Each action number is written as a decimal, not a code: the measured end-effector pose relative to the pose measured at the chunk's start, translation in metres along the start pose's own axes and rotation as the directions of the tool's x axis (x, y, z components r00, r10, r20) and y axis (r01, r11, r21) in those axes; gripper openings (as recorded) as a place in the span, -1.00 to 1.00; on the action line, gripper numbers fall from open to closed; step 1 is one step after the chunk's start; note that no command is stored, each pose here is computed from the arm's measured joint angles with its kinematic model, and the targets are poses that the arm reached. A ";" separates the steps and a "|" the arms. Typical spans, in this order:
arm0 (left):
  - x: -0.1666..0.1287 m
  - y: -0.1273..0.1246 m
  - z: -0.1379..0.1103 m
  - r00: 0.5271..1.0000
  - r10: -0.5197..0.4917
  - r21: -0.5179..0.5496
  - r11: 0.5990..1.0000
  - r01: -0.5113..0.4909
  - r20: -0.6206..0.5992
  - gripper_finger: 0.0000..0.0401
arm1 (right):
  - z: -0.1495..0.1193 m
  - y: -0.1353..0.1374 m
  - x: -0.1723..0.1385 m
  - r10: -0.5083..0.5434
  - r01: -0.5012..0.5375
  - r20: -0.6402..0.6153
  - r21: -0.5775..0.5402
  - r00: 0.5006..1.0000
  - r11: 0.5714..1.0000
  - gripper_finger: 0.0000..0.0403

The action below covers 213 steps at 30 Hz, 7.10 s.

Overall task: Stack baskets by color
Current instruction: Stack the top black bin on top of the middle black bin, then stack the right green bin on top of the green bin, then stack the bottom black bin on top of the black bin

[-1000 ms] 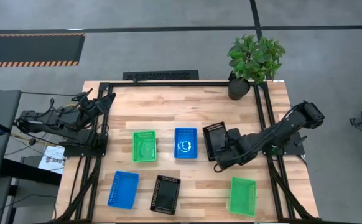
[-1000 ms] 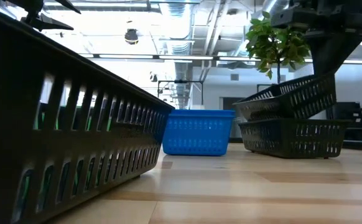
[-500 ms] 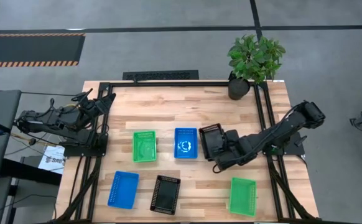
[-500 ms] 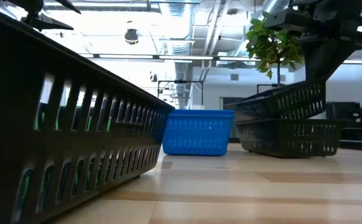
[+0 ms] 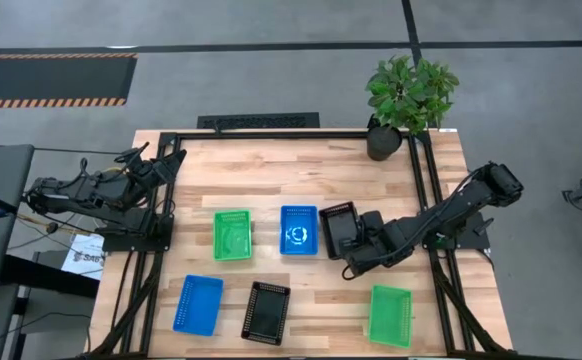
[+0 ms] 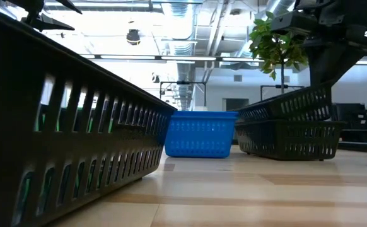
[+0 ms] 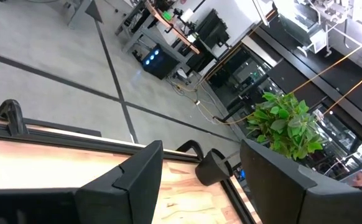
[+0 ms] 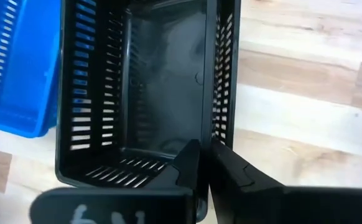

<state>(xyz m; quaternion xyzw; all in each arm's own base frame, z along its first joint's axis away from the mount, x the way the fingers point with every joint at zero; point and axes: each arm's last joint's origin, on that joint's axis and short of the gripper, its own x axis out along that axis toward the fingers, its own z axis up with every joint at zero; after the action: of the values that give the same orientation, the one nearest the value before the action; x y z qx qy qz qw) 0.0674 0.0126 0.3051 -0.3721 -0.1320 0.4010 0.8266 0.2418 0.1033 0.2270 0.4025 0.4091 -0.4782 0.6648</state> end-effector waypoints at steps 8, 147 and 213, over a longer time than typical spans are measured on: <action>0.000 0.000 0.000 1.000 0.000 0.000 1.000 0.000 0.000 0.01 | 0.000 0.000 0.000 -0.004 0.004 -0.004 -0.016 1.000 1.000 -0.64; -0.001 -0.002 -0.008 0.966 -0.133 0.006 0.990 0.138 -0.221 0.01 | 0.108 0.188 -0.016 0.557 -0.546 0.033 -0.153 0.830 0.823 -0.98; -0.001 0.004 -0.012 0.957 -0.095 0.079 0.990 0.121 -0.273 0.01 | 0.102 0.244 0.053 0.427 -0.436 -0.091 -0.119 0.900 0.892 -0.30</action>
<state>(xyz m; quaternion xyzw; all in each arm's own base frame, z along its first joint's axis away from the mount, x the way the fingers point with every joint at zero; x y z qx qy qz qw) 0.0706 0.0069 0.2941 -0.3756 -0.0195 0.3070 0.8742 0.5046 0.0461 0.2472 0.4517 0.3620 -0.2768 0.7670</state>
